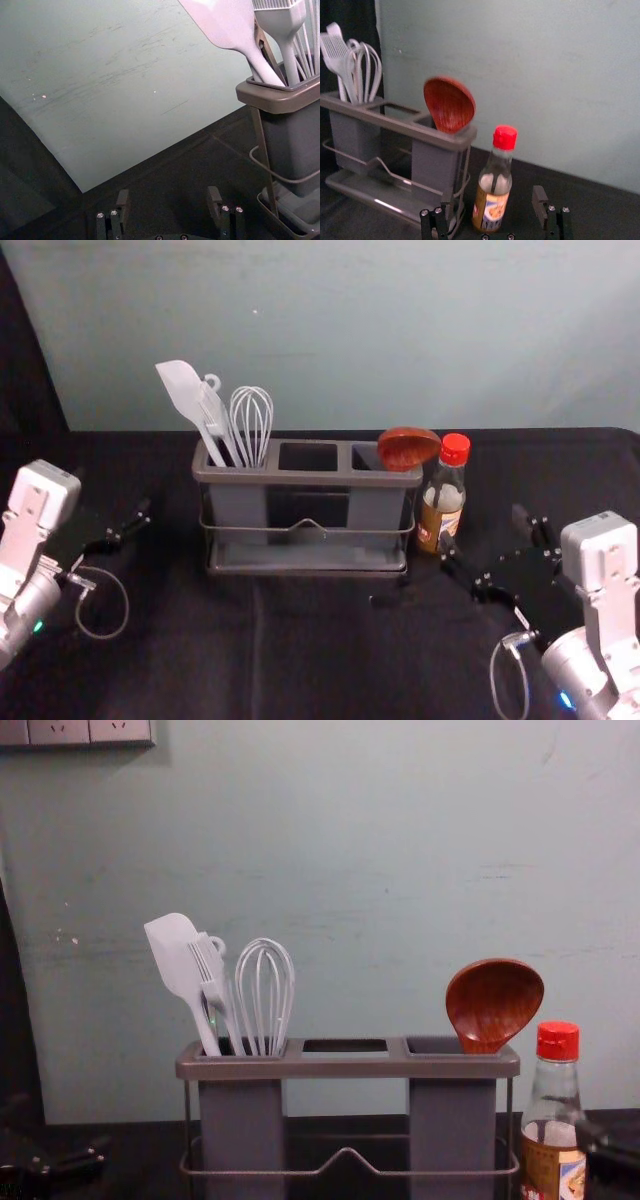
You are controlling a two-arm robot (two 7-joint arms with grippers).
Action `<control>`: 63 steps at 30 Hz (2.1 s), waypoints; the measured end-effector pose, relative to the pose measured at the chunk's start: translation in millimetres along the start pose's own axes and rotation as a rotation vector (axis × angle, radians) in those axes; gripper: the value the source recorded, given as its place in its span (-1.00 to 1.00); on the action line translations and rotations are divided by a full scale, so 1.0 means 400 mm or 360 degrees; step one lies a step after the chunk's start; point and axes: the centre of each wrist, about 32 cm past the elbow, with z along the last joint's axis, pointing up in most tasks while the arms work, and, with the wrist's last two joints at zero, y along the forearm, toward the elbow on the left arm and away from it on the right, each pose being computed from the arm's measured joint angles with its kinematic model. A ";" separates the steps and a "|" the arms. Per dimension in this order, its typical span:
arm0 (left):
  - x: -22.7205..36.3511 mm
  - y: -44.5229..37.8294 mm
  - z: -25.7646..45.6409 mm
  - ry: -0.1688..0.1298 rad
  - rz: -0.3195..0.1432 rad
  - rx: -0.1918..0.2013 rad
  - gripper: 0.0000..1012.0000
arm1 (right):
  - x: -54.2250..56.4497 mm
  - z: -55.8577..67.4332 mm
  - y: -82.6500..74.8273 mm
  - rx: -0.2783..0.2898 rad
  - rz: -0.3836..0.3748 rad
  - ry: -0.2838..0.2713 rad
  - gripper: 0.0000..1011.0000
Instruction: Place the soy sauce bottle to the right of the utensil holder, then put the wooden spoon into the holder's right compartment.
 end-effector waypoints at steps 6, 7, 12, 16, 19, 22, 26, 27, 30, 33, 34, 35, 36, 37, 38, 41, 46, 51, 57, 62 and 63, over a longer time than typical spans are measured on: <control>0.000 0.000 0.000 0.0000 0.0000 0.0000 1.00 | -0.001 -0.024 0.004 -0.0049 0.0006 0.0047 0.98; 0.000 0.000 0.000 0.0000 0.0000 0.0000 1.00 | -0.001 -0.028 0.006 -0.0058 0.0010 0.0056 0.98; 0.000 0.000 0.000 0.0000 0.0000 0.0000 1.00 | 0.001 -0.037 0.009 -0.0077 0.0020 0.0073 0.98; 0.000 0.000 0.000 0.0000 0.0000 0.0000 1.00 | 0.009 -0.035 0.016 -0.0105 0.0069 0.0114 0.98; 0.000 0.000 0.000 0.0000 0.0000 0.0000 1.00 | 0.011 -0.034 0.017 -0.0111 0.0081 0.0124 0.98; 0.000 0.000 0.000 0.0000 0.0000 0.0000 1.00 | 0.010 -0.034 0.017 -0.0109 0.0076 0.0120 0.98; 0.000 0.000 0.000 0.0000 0.0000 0.0000 1.00 | 0.009 -0.035 0.016 -0.0107 0.0072 0.0113 0.98; 0.000 0.000 0.000 0.0000 0.0000 0.0000 1.00 | 0.009 -0.035 0.016 -0.0107 0.0070 0.0112 0.98; 0.000 0.000 0.000 0.0000 0.0000 0.0000 1.00 | 0.008 -0.035 0.015 -0.0104 0.0066 0.0109 0.98; 0.000 0.000 0.000 0.0000 0.0000 0.0000 1.00 | 0.007 -0.035 0.015 -0.0103 0.0065 0.0108 0.98; 0.000 0.000 0.000 0.0000 0.0000 0.0000 1.00 | 0.007 -0.035 0.015 -0.0102 0.0064 0.0106 0.98; 0.000 0.000 0.000 0.0000 0.0000 0.0000 1.00 | 0.007 -0.035 0.015 -0.0102 0.0064 0.0106 0.98; 0.000 0.000 0.000 0.0000 0.0000 0.0000 1.00 | 0.007 -0.035 0.015 -0.0101 0.0063 0.0104 0.98; 0.000 0.000 0.000 0.0000 0.0000 0.0000 1.00 | 0.007 -0.035 0.015 -0.0101 0.0063 0.0103 0.98; 0.000 0.000 0.000 0.0000 0.0000 0.0000 1.00 | 0.007 -0.035 0.015 -0.0100 0.0061 0.0102 0.98; 0.000 0.000 0.000 0.0000 0.0000 0.0000 1.00 | 0.007 -0.035 0.015 -0.0099 0.0059 0.0101 0.98; 0.000 0.000 0.000 0.0000 0.0000 0.0000 1.00 | 0.006 -0.035 0.014 -0.0099 0.0059 0.0100 0.98; 0.000 0.000 0.000 0.0000 0.0000 0.0000 1.00 | 0.005 -0.035 0.014 -0.0098 0.0059 0.0100 0.98; 0.000 0.000 0.000 0.0000 0.0000 0.0000 1.00 | 0.005 -0.035 0.014 -0.0098 0.0058 0.0099 0.98; 0.000 0.000 0.000 0.0000 0.0000 0.0000 1.00 | 0.005 -0.035 0.014 -0.0097 0.0057 0.0098 0.98; 0.000 0.000 0.000 0.0000 0.0000 0.0000 1.00 | 0.005 -0.035 0.014 -0.0097 0.0057 0.0098 0.98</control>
